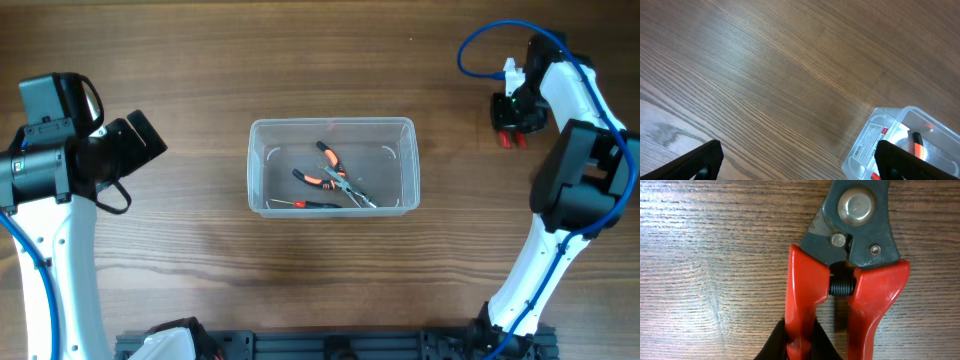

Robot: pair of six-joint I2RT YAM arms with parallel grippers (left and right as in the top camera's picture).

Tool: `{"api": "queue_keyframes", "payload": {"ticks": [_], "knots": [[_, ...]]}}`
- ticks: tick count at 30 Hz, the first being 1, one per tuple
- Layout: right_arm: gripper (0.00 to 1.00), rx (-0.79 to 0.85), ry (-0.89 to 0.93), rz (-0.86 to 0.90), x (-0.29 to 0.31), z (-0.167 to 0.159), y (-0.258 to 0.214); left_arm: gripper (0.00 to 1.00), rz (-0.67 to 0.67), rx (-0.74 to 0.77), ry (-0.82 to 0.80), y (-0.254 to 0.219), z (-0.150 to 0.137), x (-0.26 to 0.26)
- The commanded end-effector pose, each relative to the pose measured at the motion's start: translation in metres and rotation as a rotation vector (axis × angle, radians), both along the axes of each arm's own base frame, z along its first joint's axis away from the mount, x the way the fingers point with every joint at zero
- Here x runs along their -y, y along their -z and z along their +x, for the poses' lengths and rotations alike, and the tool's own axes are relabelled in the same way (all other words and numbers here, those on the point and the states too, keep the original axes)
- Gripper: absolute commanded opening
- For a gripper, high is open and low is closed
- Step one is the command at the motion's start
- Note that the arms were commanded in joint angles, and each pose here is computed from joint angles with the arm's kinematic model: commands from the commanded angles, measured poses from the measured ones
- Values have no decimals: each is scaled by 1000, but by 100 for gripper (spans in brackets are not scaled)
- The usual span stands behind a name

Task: Pack container
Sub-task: 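Move the right gripper to the red shears and grasp them, then carry the red shears into the container and open the right gripper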

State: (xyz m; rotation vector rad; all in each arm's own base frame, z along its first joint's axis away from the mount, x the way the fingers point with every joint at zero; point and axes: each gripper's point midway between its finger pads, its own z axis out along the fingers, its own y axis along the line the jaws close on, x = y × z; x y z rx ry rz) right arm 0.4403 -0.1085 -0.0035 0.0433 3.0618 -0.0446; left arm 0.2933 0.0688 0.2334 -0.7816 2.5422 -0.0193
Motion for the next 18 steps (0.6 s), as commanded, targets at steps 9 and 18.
{"api": "queue_keyframes", "payload": {"ticks": [9,18], "knots": [[4,183,-232,-36,-65,6,-128,100,-19,9,-11,-3,2,1],[6,369,-1070,-63,-279,-74,-231,100,-20,6,-11,-3,1,1]]}}
